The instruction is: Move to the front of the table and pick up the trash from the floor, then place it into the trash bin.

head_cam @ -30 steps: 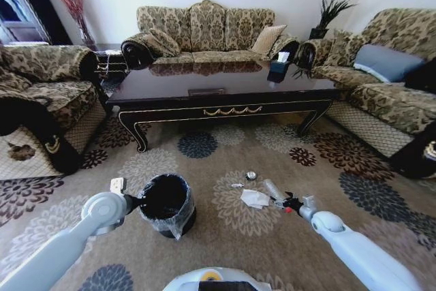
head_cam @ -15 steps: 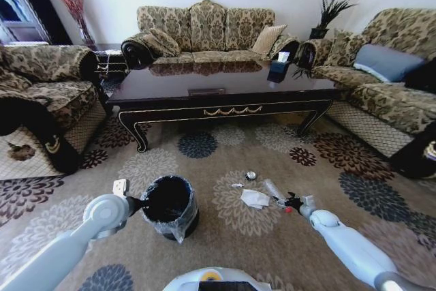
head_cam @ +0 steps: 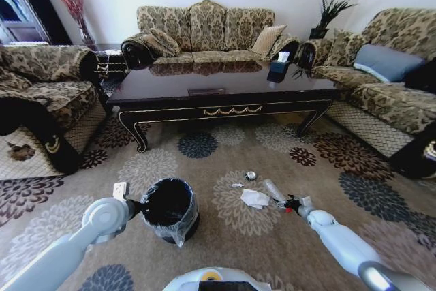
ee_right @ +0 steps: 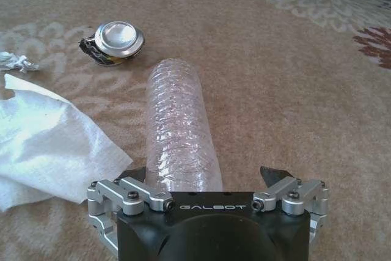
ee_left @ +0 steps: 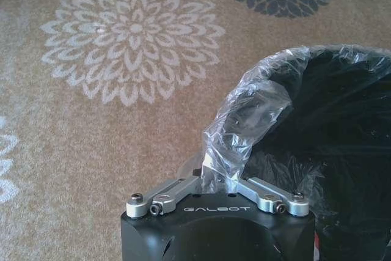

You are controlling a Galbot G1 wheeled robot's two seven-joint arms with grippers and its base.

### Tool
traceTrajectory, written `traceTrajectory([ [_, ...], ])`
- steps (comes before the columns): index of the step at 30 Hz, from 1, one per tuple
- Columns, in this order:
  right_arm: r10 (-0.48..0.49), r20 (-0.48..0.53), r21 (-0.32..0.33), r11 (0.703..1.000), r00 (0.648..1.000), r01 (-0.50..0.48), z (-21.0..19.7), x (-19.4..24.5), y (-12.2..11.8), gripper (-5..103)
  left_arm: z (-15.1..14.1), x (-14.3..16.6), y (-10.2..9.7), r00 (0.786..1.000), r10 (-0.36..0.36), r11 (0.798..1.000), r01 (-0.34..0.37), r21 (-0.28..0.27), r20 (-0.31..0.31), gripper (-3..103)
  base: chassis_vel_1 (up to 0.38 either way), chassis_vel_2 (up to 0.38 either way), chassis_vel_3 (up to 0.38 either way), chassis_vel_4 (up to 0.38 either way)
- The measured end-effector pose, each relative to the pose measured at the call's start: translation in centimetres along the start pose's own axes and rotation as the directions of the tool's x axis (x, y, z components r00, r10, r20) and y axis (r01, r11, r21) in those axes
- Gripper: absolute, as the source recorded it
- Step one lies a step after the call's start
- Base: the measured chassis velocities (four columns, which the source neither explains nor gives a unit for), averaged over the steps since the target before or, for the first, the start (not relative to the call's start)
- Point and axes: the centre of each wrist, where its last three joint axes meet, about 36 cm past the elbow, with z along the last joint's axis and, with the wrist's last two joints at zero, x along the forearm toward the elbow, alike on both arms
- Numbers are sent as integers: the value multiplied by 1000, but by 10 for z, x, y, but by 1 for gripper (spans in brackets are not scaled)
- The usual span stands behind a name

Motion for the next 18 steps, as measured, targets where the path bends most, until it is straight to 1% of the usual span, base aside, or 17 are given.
traceTrajectory([
  [4, -2, -1, 5, 1000, 1000, 2, 0, -1, 0, 100, 1, 0, 0, 1000, 1, 1000, -1, 2, -1, 0, 0, 0, 0, 0],
  [7, -19, -2, 28, 999, 1000, 19, 2, -1, 2, 100, 4, -1, -1, 1000, -2, 1000, 2, 1, 0, 0, 0, 0, 0, 0],
  [8, -20, -2, 31, 999, 1000, 20, 3, -1, 2, 91, 4, -2, -1, 1000, -3, 1000, 3, 1, 0, 0, 0, 0, 0, 0],
  [10, -24, -3, 35, 999, 1000, 24, 4, -1, 3, 91, 5, -2, -1, 1000, -5, 1000, 5, 1, 0, 0, 0, 0, 0, 0],
  [11, -26, -4, 37, 999, 1000, 26, 6, -2, 5, 80, 6, -3, -1, 1000, -4, 1000, 4, 2, -2, 0, 0, 0, 0, 0],
  [12, -27, -4, 37, 999, 1000, 27, 8, -1, 5, 74, 7, -3, -1, 1000, -4, 1000, 4, 2, -4, 0, 0, 0, 0, 0],
  [16, -29, 0, 40, 999, 1000, 29, 11, 0, 5, 74, 8, -1, -2, 1000, -1, 1000, 1, -1, -4, 0, 0, 0, 0, 0],
  [17, -29, 1, 40, 999, 1000, 29, 11, 0, 5, 58, 8, -1, -2, 1000, 0, 1000, 0, -2, -2, 0, 0, 0, 0, 0],
  [18, -31, 3, 40, 999, 1000, 31, 12, 1, 6, 58, 7, 0, -2, 1000, 3, 1000, -3, -3, -1, 0, 0, 0, 0, 0],
])
